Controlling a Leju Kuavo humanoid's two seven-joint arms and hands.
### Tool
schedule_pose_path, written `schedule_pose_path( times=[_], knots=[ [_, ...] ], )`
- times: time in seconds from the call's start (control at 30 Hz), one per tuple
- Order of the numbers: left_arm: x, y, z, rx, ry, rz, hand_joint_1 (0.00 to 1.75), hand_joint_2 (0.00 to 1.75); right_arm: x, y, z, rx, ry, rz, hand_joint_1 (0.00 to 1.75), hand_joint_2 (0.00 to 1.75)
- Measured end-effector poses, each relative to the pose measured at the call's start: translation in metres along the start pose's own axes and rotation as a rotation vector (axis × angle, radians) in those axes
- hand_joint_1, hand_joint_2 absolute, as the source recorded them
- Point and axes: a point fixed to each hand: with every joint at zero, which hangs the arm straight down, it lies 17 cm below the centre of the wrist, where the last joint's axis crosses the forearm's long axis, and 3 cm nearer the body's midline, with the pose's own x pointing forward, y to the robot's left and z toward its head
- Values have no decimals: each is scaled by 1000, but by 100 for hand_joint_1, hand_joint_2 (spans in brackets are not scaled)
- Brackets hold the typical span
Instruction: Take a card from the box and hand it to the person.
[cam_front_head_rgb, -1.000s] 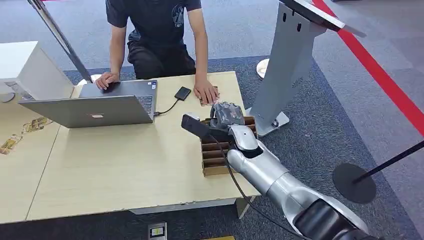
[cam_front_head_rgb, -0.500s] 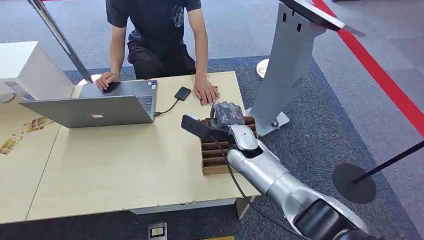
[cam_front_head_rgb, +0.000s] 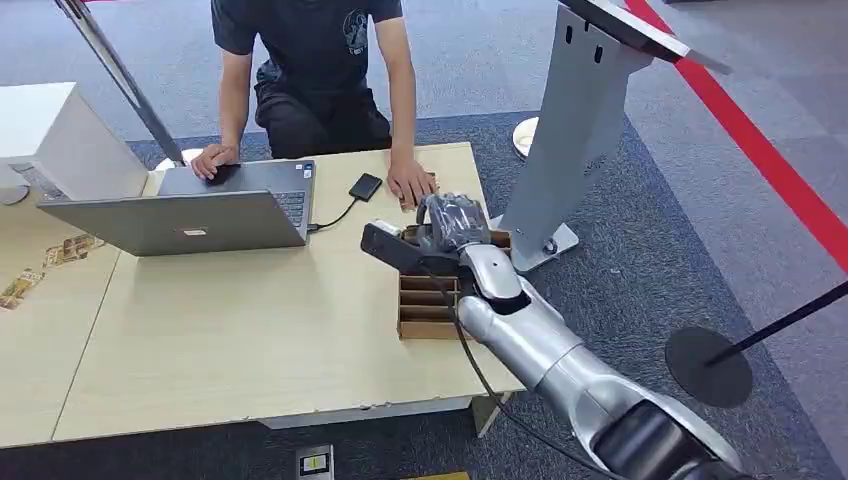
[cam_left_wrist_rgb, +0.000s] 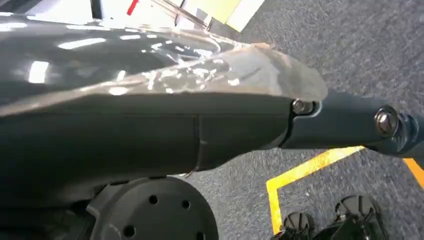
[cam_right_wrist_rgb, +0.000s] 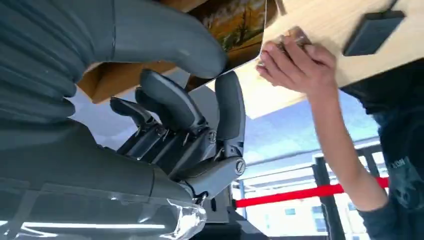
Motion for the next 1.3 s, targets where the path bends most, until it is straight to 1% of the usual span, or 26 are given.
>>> schedule_pose_path(
  times=[0.2,0.6,0.8,0.97,1.03,1.17,1.3],
  knots=[
    [3,-6,1,-38,-12,-8,0,0,5,-17,4,-58,-40,-24,175,175],
    [13,-10,1,-82,-42,-15,0,0,19,-38,15,-115,-106,-85,175,175],
    [15,-10,1,-87,-46,-22,0,0,29,-39,21,-114,-139,-104,175,175],
    [12,-5,-1,-58,-28,-35,0,0,36,-31,25,-91,-158,-117,175,175],
    [6,-2,-1,-27,-19,-44,0,0,38,-28,27,-85,-163,-120,175,175],
    [-18,2,3,50,13,-78,0,0,42,-24,32,-76,-166,-130,175,175],
    [-42,-1,9,83,58,-122,0,0,47,-23,34,-69,-176,-139,175,175]
  ],
)
